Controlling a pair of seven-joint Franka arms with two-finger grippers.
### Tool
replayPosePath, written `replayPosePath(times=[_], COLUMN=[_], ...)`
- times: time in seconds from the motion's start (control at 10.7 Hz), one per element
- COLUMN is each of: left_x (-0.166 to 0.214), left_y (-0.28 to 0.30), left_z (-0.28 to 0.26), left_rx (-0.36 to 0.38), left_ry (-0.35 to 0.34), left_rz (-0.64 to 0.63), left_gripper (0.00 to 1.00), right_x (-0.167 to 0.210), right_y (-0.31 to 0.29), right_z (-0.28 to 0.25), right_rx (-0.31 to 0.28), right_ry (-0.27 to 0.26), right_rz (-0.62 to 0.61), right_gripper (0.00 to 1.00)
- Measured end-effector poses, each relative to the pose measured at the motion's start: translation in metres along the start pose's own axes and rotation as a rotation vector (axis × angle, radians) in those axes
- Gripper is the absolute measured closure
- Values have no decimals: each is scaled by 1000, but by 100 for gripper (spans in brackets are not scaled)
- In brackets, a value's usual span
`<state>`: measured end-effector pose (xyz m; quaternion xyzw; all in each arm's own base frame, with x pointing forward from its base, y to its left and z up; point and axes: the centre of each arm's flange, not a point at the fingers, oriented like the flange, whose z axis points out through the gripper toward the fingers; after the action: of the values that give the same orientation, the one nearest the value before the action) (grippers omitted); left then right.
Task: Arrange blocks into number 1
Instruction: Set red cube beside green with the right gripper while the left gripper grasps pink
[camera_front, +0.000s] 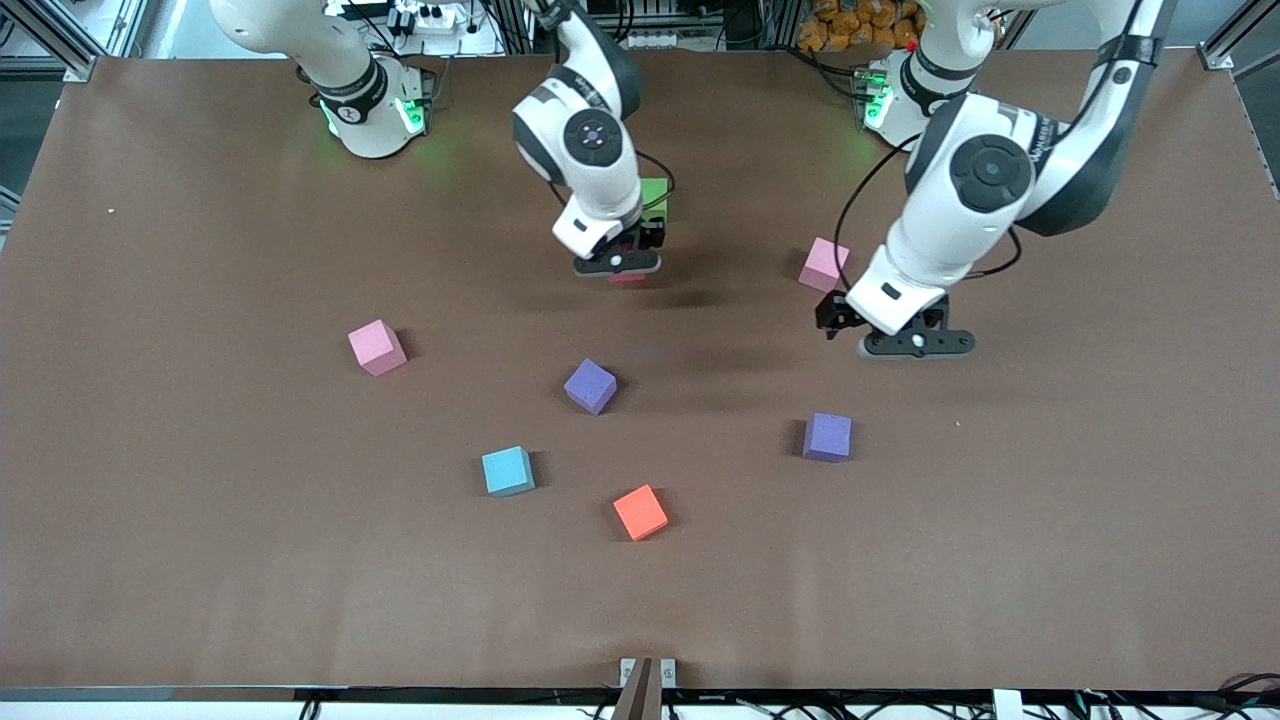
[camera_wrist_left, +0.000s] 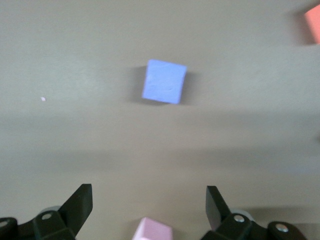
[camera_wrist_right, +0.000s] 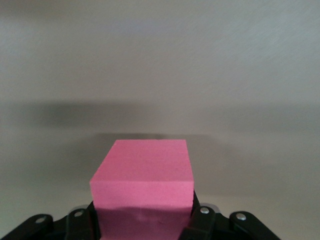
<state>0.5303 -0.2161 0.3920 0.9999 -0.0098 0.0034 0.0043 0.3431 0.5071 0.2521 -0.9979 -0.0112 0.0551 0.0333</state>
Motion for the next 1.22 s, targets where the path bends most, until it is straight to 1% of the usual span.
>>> replayPosePath(times=[0.09, 0.28, 0.47, 0.66, 0.94, 1.22], left_x=[-2, -16, -37, -64, -111, -136], left_y=[-7, -10, -6, 14, 48, 51], left_z=[8, 31, 58, 81, 115, 136], left_rx=[9, 27, 50, 65, 64, 65], left_ry=[-23, -72, -127, -164, -170, -188], left_rz=[19, 54, 113, 181, 285, 368], left_gripper=[0, 0, 0, 0, 0, 0], right_x=[-13, -33, -41, -48, -49, -50], right_y=[-14, -28, -31, -33, -29, -28], right_z=[12, 29, 36, 43, 51, 54], right_rx=[-1, -10, -14, -23, -36, -41], right_ry=[5, -9, -19, -31, -40, -43], right_rz=[12, 28, 33, 30, 42, 42], right_gripper=[39, 39, 39, 39, 39, 39])
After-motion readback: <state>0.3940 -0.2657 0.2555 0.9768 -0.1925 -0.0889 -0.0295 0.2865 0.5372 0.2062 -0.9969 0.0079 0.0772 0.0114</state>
